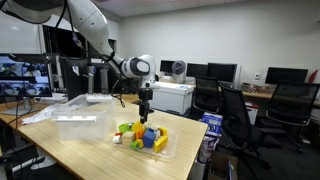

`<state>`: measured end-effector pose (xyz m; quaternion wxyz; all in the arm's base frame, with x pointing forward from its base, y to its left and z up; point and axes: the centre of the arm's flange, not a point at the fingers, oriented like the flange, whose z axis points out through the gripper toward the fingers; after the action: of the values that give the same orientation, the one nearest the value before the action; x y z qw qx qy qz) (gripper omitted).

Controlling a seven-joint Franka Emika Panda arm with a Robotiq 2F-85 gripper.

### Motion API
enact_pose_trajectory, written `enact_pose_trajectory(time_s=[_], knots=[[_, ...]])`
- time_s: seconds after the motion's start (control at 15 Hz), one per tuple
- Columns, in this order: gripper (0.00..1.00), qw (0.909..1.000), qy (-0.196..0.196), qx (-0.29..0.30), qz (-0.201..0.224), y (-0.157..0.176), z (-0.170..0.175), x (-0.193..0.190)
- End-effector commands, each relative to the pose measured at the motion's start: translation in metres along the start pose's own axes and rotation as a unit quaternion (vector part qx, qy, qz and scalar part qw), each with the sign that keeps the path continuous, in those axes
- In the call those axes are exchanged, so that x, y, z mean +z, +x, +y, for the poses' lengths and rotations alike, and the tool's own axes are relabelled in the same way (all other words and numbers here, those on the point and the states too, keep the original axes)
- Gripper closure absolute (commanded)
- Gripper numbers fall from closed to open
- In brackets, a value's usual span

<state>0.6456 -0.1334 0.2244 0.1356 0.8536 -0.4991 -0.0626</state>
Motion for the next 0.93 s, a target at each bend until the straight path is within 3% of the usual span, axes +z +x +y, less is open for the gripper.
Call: enact_pose_trajectory(time_s=[0.0,0.13,0.4,0.73,0.87], knots=[[0.02,0.9996,0.013,0.015,0.020,-0.019,0.003,-0.065],[0.00,0.9986,0.016,0.043,0.027,-0.037,0.001,-0.108],[0.00,0.9884,-0.039,0.142,-0.038,-0.100,-0.003,-0.154],[0.00,0.9609,-0.110,0.228,-0.112,-0.192,-0.020,-0.141],[0.00,0.9497,-0.143,0.226,-0.163,-0.222,-0.031,-0.121]])
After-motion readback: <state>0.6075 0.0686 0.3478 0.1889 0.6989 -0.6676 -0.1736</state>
